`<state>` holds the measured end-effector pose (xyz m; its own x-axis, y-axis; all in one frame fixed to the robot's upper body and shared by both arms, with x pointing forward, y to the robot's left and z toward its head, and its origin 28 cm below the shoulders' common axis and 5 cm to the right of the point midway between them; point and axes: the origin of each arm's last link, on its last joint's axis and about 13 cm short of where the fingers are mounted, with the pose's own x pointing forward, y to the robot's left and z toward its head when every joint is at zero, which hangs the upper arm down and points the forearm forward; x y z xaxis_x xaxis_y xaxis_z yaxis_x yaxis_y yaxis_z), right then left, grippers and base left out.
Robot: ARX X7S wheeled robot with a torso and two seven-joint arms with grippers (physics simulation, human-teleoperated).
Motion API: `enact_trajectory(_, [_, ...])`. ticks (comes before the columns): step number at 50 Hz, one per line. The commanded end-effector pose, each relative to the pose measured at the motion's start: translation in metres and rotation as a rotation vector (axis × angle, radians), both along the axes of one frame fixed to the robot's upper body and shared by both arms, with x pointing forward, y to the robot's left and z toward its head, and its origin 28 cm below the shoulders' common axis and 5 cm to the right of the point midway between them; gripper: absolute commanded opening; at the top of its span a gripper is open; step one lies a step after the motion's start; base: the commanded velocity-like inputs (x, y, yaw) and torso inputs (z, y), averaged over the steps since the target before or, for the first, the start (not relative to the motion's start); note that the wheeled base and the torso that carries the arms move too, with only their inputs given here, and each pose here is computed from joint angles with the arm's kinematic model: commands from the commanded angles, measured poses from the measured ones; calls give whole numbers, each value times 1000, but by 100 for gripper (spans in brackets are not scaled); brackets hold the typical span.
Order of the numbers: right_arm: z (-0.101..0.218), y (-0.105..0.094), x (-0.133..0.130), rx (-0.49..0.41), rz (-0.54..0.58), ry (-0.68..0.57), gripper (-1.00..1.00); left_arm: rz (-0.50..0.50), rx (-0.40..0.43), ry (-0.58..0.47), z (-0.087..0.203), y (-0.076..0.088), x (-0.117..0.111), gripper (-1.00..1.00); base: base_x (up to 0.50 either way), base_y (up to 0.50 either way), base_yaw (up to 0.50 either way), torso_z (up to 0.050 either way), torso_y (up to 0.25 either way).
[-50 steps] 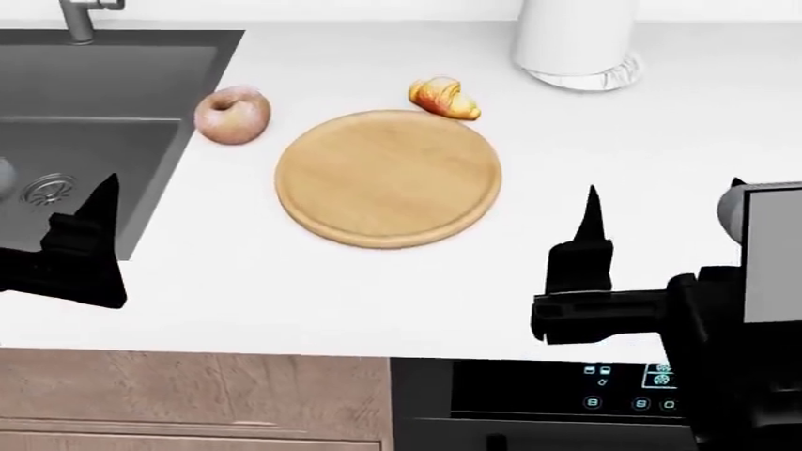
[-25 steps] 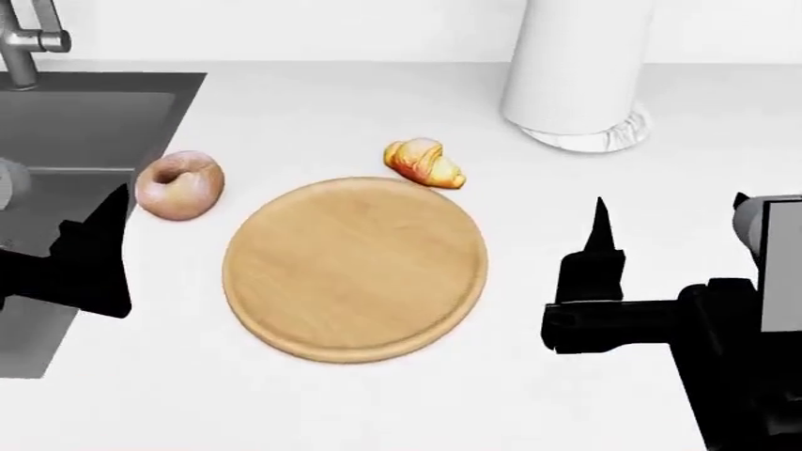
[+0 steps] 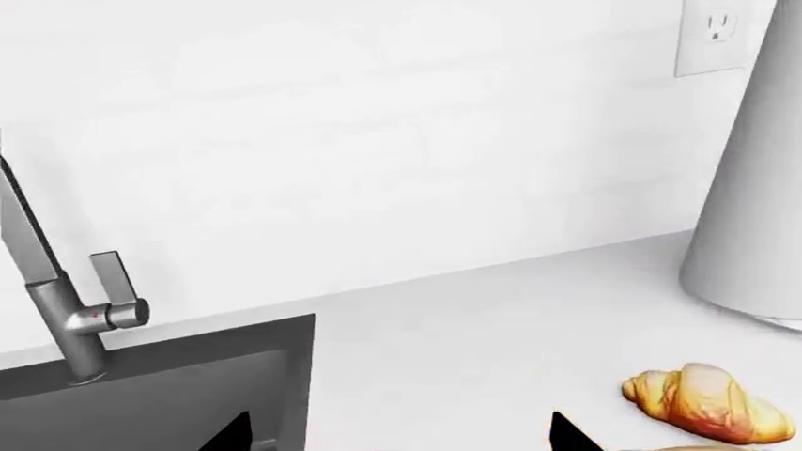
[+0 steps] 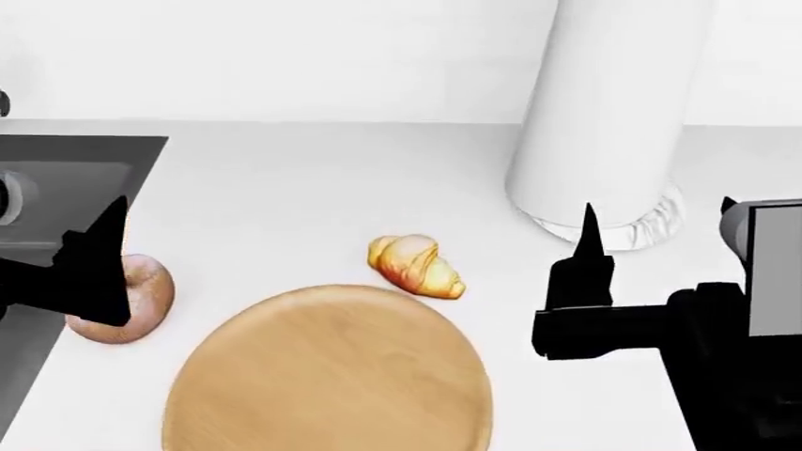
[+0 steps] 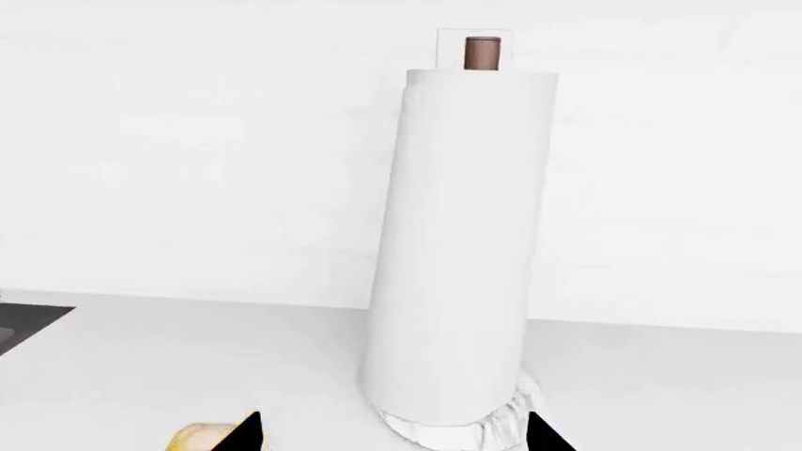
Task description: Place the pastries on the plates.
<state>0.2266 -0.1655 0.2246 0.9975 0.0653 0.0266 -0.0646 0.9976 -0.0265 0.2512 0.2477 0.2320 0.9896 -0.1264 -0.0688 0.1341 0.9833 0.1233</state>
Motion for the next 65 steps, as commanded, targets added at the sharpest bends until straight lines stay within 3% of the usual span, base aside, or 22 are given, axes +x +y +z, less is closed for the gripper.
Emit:
enact_trajectory(1, [-3, 0, 0, 27, 6, 6, 100, -40, 7, 37, -7, -4, 0, 100, 500, 0, 0, 0, 0])
enact_trajectory(4, [-2, -1, 0, 15, 11, 8, 100, -49, 48, 96, -8, -7, 1, 100, 448, 0, 0, 0, 0])
enact_trajectory(5, [-1, -1, 0, 20, 7, 7, 100, -61, 22, 51, -6, -7, 1, 100, 223, 0, 0, 0, 10])
enact_trajectory(16, [2, -1, -1, 15, 11, 1, 100, -63, 95, 163, -10, -5, 8, 100, 3, 0, 0, 0, 0])
enact_trajectory(17, [0, -1, -1, 15, 11, 10, 100, -73, 116, 215, -12, -3, 10, 100, 0, 0, 0, 0, 0])
enact_trajectory(21, [-1, -1, 0, 13, 12, 14, 100, -83, 149, 256, -17, 1, 9, 100, 0, 0, 0, 0, 0])
enact_trajectory(39, [-6, -1, 0, 20, 13, 34, 100, -80, 166, 375, -42, 9, 4, 100, 0, 0, 0, 0, 0])
enact_trajectory(65, [-11, 0, 0, 28, 2, 76, 100, -100, 207, 471, -62, 20, 37, 100, 0, 0, 0, 0, 0])
